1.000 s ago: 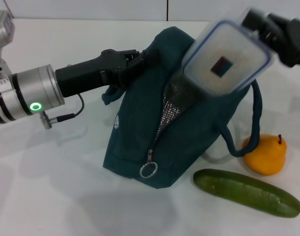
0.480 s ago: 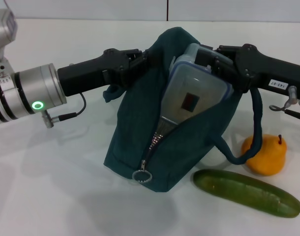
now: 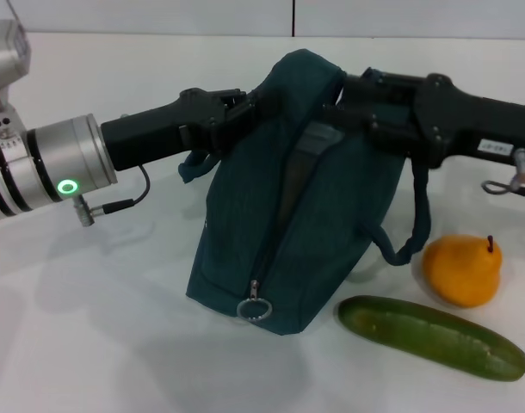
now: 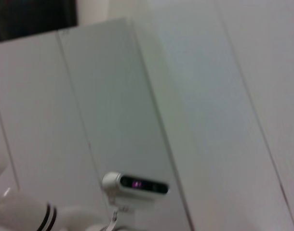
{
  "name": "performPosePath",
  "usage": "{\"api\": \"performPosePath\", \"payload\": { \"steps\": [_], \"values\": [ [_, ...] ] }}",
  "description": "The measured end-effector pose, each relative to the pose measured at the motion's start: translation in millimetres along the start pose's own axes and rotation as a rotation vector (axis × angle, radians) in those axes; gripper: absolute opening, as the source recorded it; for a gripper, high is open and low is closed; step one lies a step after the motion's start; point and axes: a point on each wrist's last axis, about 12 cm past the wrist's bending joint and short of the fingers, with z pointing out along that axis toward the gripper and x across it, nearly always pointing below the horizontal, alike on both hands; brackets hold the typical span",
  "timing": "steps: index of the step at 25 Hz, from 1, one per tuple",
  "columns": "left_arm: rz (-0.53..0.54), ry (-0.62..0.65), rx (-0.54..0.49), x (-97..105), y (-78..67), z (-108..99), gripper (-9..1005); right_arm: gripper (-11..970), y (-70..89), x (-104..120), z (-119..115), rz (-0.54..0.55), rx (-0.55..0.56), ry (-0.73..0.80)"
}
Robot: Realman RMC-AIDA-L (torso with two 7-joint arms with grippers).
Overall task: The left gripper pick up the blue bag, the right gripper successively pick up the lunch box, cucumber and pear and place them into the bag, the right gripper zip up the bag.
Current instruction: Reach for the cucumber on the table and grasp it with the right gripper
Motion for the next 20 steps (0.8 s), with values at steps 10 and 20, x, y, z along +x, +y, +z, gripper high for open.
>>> {"api": "performPosePath", "payload": {
  "steps": [10, 20],
  "values": [
    [-0.008, 0.014, -0.013, 2, 1.2, -5, 69, 598, 24.4, -56, -19, -0.038, -0.004, 0.539],
    [-0.002, 0.024, -0.005, 1, 1.2, -4, 72, 676, 43.6, -79, 4, -0.055, -0.005, 0.854]
  ]
}}
